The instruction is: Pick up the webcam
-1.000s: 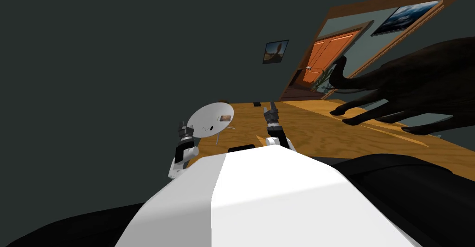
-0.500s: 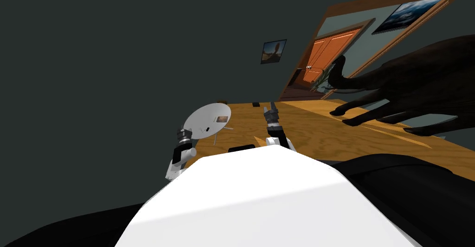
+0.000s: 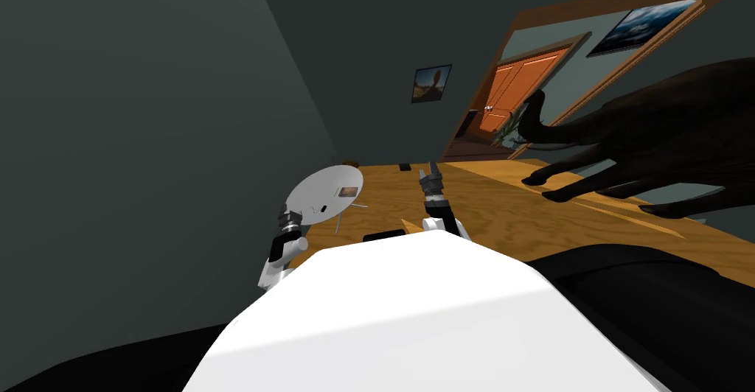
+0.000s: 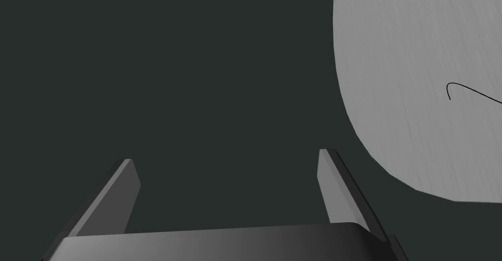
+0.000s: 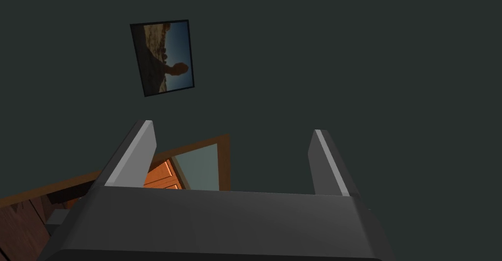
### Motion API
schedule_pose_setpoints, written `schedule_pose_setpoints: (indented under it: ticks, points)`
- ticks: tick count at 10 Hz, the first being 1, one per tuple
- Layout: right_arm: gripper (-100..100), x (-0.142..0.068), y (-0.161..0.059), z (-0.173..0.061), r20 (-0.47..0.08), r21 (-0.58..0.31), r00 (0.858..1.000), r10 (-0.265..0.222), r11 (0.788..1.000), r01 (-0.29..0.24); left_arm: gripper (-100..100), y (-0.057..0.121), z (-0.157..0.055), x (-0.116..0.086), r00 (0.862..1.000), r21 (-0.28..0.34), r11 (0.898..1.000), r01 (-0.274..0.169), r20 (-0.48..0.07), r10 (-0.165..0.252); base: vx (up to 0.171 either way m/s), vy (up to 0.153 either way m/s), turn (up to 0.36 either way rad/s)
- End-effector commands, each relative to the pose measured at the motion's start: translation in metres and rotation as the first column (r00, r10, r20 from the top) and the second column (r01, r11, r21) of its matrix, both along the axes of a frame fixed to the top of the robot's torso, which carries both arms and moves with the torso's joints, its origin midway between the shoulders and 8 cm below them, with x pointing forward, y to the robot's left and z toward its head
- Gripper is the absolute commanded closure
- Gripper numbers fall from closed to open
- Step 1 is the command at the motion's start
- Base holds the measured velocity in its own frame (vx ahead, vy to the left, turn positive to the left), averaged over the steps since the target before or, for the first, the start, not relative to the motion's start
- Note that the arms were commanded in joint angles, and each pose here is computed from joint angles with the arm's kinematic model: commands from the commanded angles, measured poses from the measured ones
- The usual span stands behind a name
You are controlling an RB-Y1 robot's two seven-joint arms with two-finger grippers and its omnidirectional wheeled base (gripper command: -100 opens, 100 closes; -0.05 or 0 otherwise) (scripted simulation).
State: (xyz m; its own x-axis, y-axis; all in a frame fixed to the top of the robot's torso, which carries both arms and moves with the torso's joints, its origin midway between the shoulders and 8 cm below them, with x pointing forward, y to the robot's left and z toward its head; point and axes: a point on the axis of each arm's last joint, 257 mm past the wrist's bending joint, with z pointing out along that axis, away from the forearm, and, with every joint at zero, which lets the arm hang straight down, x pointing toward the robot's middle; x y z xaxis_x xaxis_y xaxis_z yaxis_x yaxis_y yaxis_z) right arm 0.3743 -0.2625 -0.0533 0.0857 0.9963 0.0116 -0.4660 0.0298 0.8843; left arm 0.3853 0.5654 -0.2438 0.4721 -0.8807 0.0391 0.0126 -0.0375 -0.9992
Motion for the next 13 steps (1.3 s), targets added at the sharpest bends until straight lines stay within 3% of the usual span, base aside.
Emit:
schedule_pose_setpoints:
  ticks: [1, 2, 5, 6, 9, 11, 13]
  points:
    - [0, 0.0, 0.0, 0.0, 0.0, 0.0, 1.0, 0.0, 1.0, 0.0, -100, 0.011, -0.015, -0.006, 0.999, -0.021, 1.0, -0.021, -0.033, 0.02, 0.057, -0.102, -0.002]
    - [0, 0.0, 0.0, 0.0, 0.0, 0.0, 1.0, 0.0, 1.0, 0.0, -100, 0.025, -0.026, -0.012, 0.997, -0.044, 0.998, -0.047, -0.06, 0.045, 0.094, -0.098, -0.019]
    - [0, 0.0, 0.0, 0.0, 0.0, 0.0, 1.0, 0.0, 1.0, 0.0, -100, 0.044, -0.054, -0.027, 0.989, -0.081, 0.992, -0.094, -0.122, 0.084, 0.081, -0.09, -0.015]
    - [0, 0.0, 0.0, 0.0, 0.0, 0.0, 1.0, 0.0, 1.0, 0.0, -100, 0.057, -0.067, -0.036, 0.982, -0.105, 0.987, -0.125, -0.155, 0.108, 0.108, -0.112, -0.034]
    - [0, 0.0, 0.0, 0.0, 0.0, 0.0, 1.0, 0.0, 1.0, 0.0, -100, 0.073, -0.093, -0.054, 0.967, -0.138, 0.975, -0.173, -0.214, 0.141, 0.101, -0.068, -0.021]
    - [0, 0.0, 0.0, 0.0, 0.0, 0.0, 1.0, 0.0, 1.0, 0.0, -100, 0.085, -0.112, -0.07, 0.951, -0.164, 0.963, -0.214, -0.261, 0.167, 0.13, -0.055, -0.029]
    - [0, 0.0, 0.0, 0.0, 0.0, 0.0, 1.0, 0.0, 1.0, 0.0, -100, 0.103, -0.139, -0.095, 0.92, -0.206, 0.937, -0.282, -0.334, 0.204, 0.154, -0.061, -0.058]
